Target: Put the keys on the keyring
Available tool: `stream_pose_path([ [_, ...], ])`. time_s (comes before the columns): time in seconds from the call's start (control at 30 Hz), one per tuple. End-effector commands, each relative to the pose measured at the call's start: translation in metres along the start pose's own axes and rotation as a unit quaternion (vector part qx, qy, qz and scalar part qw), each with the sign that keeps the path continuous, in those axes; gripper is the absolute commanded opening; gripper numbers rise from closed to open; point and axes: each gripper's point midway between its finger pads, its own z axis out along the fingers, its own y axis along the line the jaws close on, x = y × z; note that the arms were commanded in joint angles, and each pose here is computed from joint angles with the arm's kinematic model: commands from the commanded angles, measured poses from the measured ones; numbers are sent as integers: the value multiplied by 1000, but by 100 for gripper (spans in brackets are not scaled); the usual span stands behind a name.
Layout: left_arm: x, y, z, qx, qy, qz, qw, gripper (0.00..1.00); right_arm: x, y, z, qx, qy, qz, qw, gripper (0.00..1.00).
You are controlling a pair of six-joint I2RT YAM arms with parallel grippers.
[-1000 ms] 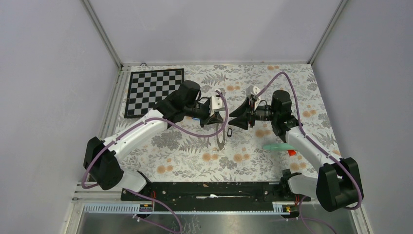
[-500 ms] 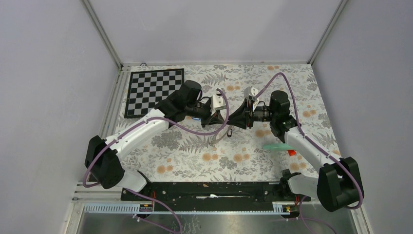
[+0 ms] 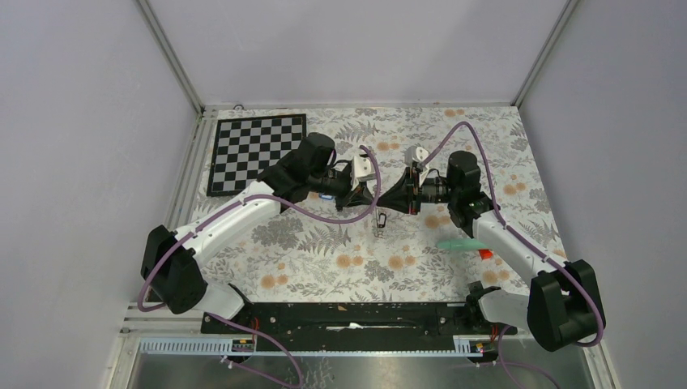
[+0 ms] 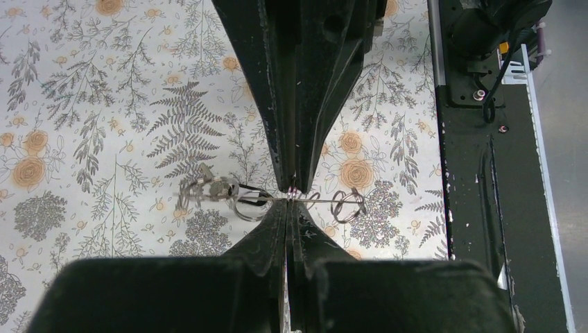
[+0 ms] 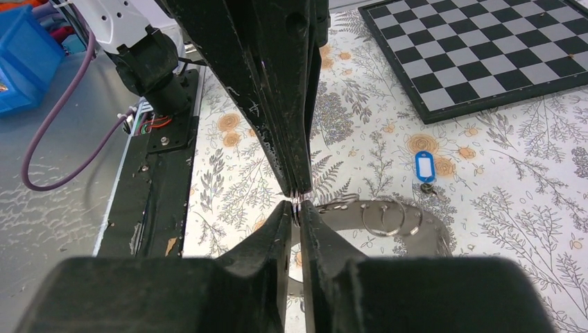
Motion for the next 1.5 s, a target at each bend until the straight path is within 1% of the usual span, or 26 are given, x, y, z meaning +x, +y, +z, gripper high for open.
stream_pose_path([
  [0.0,-35,2,-3,1,-48,34,998,0,-2,4,4,-15,-2,-16,1000,11],
  [0.03,-36,2,-3,1,-49,33,998,0,-3,4,4,-16,-2,-18,1000,8],
  [0.07,-35,2,-2,3,-50,33,998,0,-4,4,4,-16,-3,-17,1000,2],
  [0.1,-35,1,-2,4,-50,31,998,0,-5,4,4,-15,-5,-16,1000,0],
  [0.2,-38,2,-3,5,-59,26,998,0,-12,4,5,-16,-14,-18,1000,0],
  [0.27,-41,4,-8,10,-75,16,997,0,-20,5,4,-16,-25,-20,999,0],
  [0.3,-44,6,-13,15,-90,9,996,5,-26,6,3,-16,-33,-14,999,0],
  [0.37,-48,14,-26,21,-125,-5,992,20,-40,6,-1,-15,-57,-8,998,0],
  [0.43,-50,15,-39,36,-161,-16,986,32,-56,8,-4,-18,-83,-2,996,0],
  [0.53,-51,12,-45,61,-196,-34,978,41,-70,11,-4,-23,-104,15,994,0],
  [0.6,-54,8,-44,75,-209,-37,974,43,-77,10,-4,-25,-117,23,993,0],
  [0.73,-59,8,-44,84,-230,-41,969,44,-76,7,-3,-22,-125,34,991,0],
  [0.93,-59,4,-44,97,-234,-40,966,41,-71,5,-2,-17,-125,39,991,0],
  [1.07,-56,3,-43,98,-233,-39,967,37,-71,5,-2,-18,-126,38,991,0],
  [1.37,-51,8,-39,91,-228,-38,969,37,-71,9,-3,-26,-125,36,991,0],
  [1.47,-53,9,-37,92,-228,-38,969,34,-71,9,-3,-27,-125,37,991,0],
])
